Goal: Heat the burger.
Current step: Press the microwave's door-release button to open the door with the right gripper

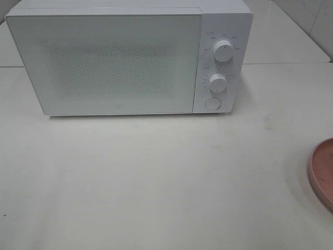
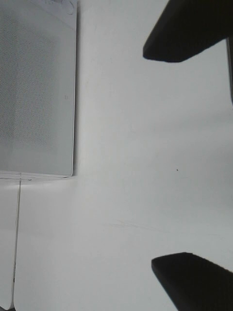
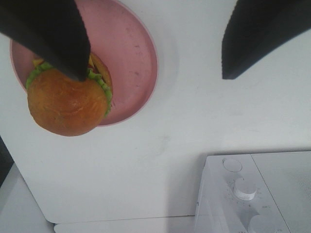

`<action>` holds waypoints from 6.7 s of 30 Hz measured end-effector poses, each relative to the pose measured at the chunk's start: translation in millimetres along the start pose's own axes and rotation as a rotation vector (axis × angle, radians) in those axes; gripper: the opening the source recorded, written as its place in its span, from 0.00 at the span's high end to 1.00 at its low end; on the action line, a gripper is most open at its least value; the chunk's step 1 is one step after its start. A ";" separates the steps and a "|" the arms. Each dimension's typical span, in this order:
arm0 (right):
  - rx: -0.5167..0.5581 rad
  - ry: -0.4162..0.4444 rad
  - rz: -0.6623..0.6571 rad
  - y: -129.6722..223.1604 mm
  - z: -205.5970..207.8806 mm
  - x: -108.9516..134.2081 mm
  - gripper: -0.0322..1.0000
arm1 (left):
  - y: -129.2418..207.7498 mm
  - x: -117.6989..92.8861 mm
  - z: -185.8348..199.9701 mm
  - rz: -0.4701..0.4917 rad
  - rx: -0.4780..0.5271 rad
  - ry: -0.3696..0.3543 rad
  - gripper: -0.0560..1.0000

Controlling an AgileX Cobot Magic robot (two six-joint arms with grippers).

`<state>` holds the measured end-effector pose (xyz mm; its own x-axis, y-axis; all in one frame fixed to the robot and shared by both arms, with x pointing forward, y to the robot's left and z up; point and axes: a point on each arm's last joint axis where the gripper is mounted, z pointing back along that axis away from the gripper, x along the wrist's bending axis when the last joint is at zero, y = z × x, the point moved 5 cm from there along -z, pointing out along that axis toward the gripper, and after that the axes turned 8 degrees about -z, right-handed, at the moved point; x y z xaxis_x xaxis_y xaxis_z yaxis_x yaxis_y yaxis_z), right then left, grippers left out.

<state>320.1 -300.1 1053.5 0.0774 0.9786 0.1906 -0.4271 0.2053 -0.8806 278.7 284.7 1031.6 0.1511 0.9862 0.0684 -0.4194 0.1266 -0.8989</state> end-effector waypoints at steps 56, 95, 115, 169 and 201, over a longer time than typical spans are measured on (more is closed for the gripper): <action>-0.304 -0.169 0.008 -33.4 -188.8 32.5 0.25 | 0.0 0.0 0.0 0.000 0.000 0.000 0.01; -0.259 -0.049 0.090 73.9 -227.9 89.9 0.25 | 0.0 0.0 0.0 0.000 0.000 0.000 0.01; -0.279 -0.060 0.072 70.2 -231.7 101.0 0.25 | 0.0 0.0 0.0 0.000 0.000 0.000 0.01; -0.081 -0.129 -1.457 97.4 -261.6 110.8 0.95 | 0.0 0.0 0.0 0.000 0.000 0.000 0.01; 0.023 -0.190 -1.485 91.8 -342.7 134.5 0.95 | 0.0 0.0 0.0 0.000 0.000 0.000 0.01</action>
<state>600.0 -145.1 849.7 0.3273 -0.1324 0.9356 -0.0803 0.9827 0.1671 278.7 284.7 1031.6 0.1511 0.9862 0.0684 -0.4194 0.1266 -0.8989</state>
